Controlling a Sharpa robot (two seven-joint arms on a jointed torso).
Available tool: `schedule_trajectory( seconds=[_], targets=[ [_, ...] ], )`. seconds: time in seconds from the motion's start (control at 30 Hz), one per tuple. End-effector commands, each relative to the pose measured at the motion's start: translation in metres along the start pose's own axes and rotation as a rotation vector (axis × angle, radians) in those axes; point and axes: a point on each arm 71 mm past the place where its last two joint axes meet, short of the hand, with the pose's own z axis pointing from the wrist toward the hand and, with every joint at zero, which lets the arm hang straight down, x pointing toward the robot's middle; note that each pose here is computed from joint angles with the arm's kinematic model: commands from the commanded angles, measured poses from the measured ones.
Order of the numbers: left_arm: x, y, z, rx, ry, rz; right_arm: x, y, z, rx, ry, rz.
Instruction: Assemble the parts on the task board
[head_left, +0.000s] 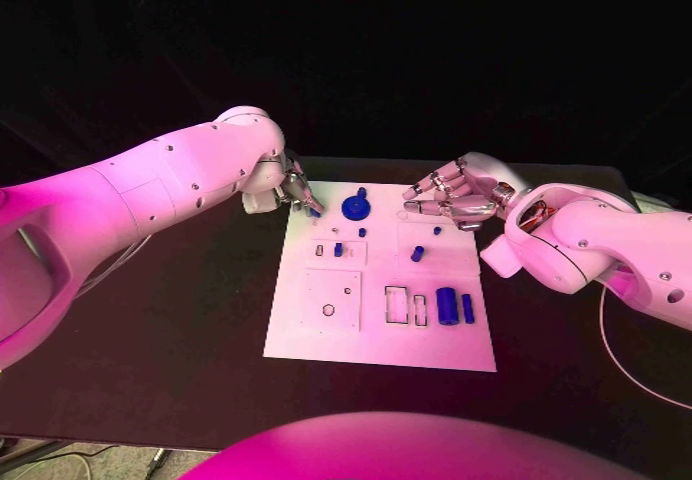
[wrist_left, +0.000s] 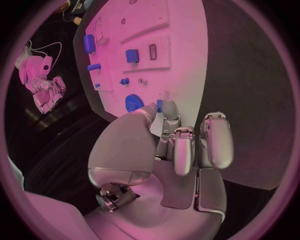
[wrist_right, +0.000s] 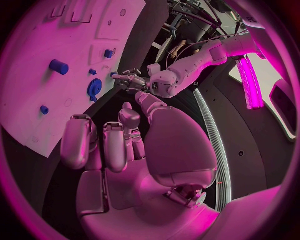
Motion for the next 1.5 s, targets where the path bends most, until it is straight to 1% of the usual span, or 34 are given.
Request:
schedule_trajectory(
  seconds=[0.03, 0.17, 0.27, 0.43, 0.63, 0.77, 0.93, 1.03, 1.17, 1.27, 1.5],
  targets=[
    [0.0024, -0.0039, -0.0055, 0.068, -0.013, -0.077, 0.002, 0.0, 0.0, -0.006, 0.025, -0.008],
    [0.0062, -0.0022, -0.0139, 0.101, -0.028, -0.091, 0.002, 0.0, 0.0, -0.004, 0.029, -0.008],
    [0.0114, 0.0008, -0.0215, 0.124, -0.038, -0.096, 0.002, -0.001, -0.001, -0.002, 0.031, -0.009],
    [0.0258, 0.0095, -0.0306, 0.154, -0.048, -0.074, 0.002, -0.003, -0.001, 0.002, 0.033, -0.009],
    [0.0422, 0.0184, -0.0357, 0.166, -0.053, -0.015, 0.002, -0.004, -0.001, 0.006, 0.034, -0.01],
    [0.0514, 0.021, -0.0367, 0.17, -0.04, 0.024, 0.002, -0.004, -0.001, 0.006, 0.035, -0.01],
    [0.0591, 0.0215, -0.0346, 0.17, -0.03, 0.06, 0.003, -0.005, -0.001, 0.006, 0.038, -0.009],
    [0.0617, 0.0202, -0.0335, 0.172, -0.031, 0.073, 0.003, -0.005, -0.001, 0.006, 0.039, -0.009],
    [0.064, 0.0165, -0.0326, 0.176, -0.048, 0.113, 0.004, -0.005, -0.001, 0.007, 0.04, -0.009],
    [0.0655, 0.0147, -0.0321, 0.174, -0.048, 0.135, 0.004, -0.005, -0.001, 0.006, 0.041, -0.009],
    [0.0685, 0.0151, -0.0293, 0.14, -0.007, 0.177, 0.004, -0.005, -0.001, 0.004, 0.042, -0.008]
  ],
)
